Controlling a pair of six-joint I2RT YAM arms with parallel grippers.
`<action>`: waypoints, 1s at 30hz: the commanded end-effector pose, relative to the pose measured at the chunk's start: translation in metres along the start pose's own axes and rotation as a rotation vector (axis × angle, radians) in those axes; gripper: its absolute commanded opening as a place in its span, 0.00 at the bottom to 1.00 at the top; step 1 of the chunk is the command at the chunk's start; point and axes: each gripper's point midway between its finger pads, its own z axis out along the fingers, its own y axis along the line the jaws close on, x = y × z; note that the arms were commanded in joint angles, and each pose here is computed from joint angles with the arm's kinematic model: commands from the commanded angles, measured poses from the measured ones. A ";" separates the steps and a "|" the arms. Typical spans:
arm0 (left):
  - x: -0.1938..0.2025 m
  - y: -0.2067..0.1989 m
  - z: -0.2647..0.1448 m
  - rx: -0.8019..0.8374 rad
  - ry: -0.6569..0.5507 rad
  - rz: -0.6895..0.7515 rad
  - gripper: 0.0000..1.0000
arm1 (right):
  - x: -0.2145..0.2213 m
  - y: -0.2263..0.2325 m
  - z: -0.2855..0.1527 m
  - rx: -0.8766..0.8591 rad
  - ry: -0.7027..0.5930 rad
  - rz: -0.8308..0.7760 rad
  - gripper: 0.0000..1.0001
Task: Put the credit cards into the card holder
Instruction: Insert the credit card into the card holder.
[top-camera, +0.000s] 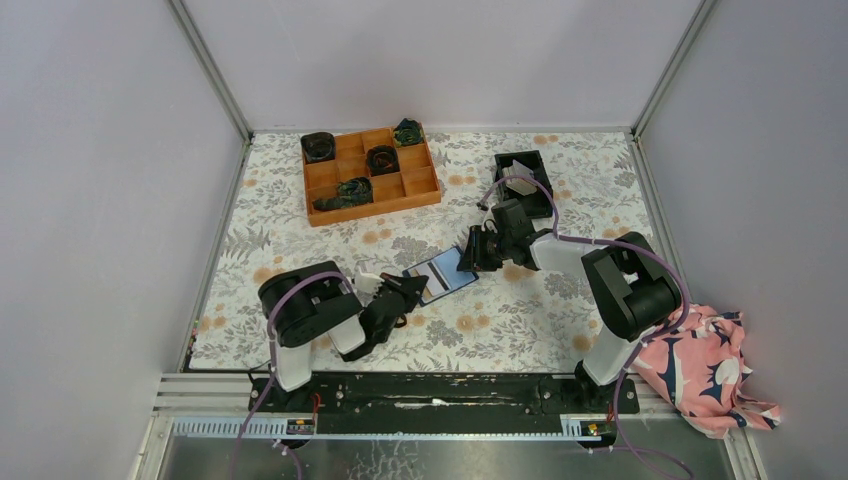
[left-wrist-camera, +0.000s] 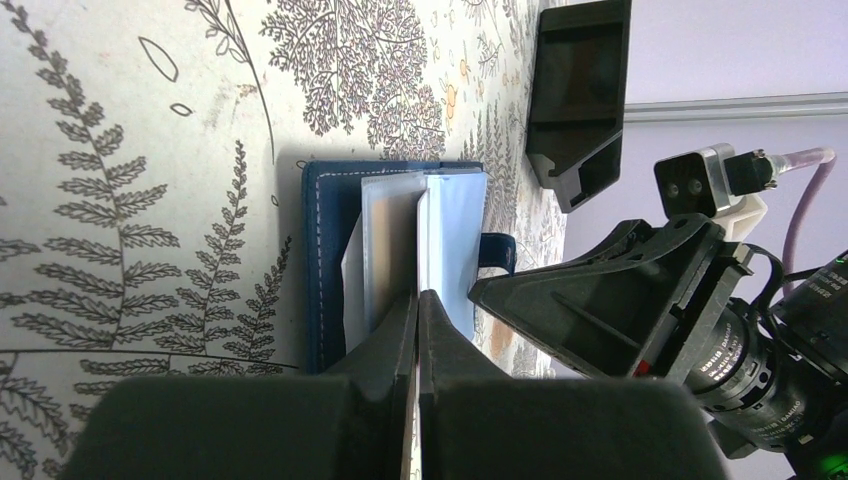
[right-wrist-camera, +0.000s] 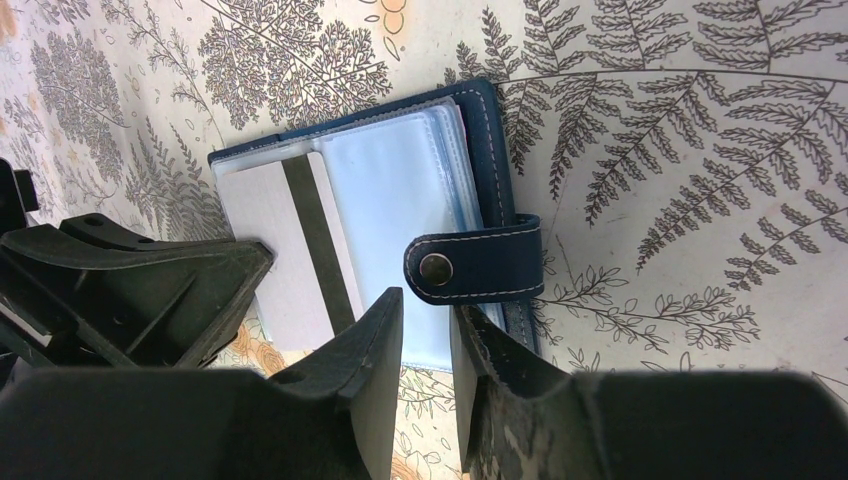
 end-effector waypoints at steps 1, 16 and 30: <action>-0.009 -0.002 -0.002 0.038 -0.047 0.017 0.00 | -0.001 0.003 -0.002 0.000 -0.016 -0.021 0.31; -0.006 -0.008 -0.002 0.110 -0.036 0.018 0.00 | 0.001 0.002 -0.001 0.000 -0.009 -0.018 0.31; 0.002 -0.015 0.003 0.131 -0.012 0.055 0.00 | 0.000 0.003 -0.001 -0.002 -0.010 -0.020 0.31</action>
